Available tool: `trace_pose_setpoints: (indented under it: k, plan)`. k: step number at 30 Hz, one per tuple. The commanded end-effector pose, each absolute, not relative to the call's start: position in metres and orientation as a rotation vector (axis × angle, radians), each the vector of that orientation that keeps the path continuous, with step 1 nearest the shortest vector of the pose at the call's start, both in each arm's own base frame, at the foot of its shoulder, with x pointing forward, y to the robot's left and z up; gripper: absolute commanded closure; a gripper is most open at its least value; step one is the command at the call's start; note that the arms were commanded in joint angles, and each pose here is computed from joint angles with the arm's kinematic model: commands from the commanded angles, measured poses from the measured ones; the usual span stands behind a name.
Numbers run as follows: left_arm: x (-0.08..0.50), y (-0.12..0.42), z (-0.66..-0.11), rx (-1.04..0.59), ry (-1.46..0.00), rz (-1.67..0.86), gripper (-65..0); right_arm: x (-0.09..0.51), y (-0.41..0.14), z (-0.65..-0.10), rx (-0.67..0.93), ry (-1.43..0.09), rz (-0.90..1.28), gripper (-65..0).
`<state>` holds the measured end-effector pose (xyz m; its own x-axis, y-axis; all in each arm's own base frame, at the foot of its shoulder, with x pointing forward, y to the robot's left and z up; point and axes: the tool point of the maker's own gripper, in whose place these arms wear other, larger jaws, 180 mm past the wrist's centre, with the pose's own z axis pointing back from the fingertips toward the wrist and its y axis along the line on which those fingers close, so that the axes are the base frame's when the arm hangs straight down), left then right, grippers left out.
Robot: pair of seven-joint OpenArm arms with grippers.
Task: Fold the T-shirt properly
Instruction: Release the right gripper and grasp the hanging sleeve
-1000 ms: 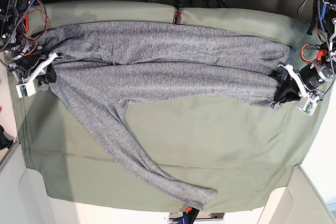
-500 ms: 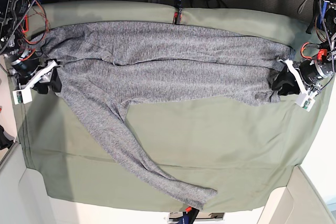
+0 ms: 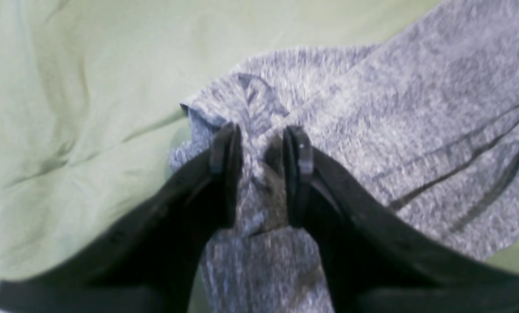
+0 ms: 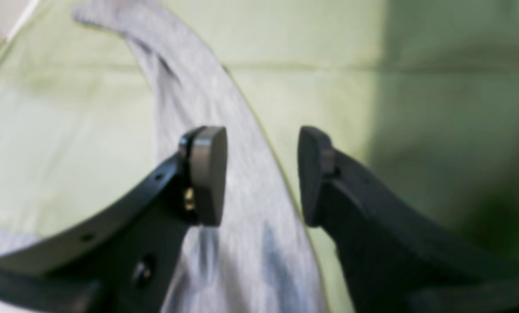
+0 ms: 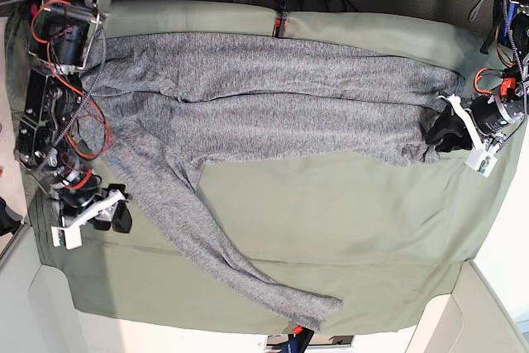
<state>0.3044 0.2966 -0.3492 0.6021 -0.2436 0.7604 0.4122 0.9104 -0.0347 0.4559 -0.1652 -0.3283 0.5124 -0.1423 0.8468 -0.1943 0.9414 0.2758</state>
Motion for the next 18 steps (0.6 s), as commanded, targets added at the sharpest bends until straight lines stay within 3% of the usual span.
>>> trace_pose_setpoints:
  k: [1, 7, 11, 18]
  plan:
    - [0.314, 0.302, -0.331, -0.203, -0.889, -0.396, -20.0, 0.472, -0.163, -0.313, 0.352, -1.083, 0.047, -27.0]
    - [0.312, 0.303, -0.334, -0.199, -0.871, -0.398, -20.0, 0.488, -0.148, -0.36, 0.288, -0.933, 0.053, -33.2]
    - [0.312, 0.303, -0.334, -0.2, -0.872, -0.397, -20.0, 0.483, -0.145, -0.374, 0.295, -0.889, 0.062, -33.2]
    - [0.312, 0.303, -0.334, -0.2, -0.872, -0.397, -20.0, 0.474, -0.106, -0.372, 0.433, -0.864, 0.132, -33.1]
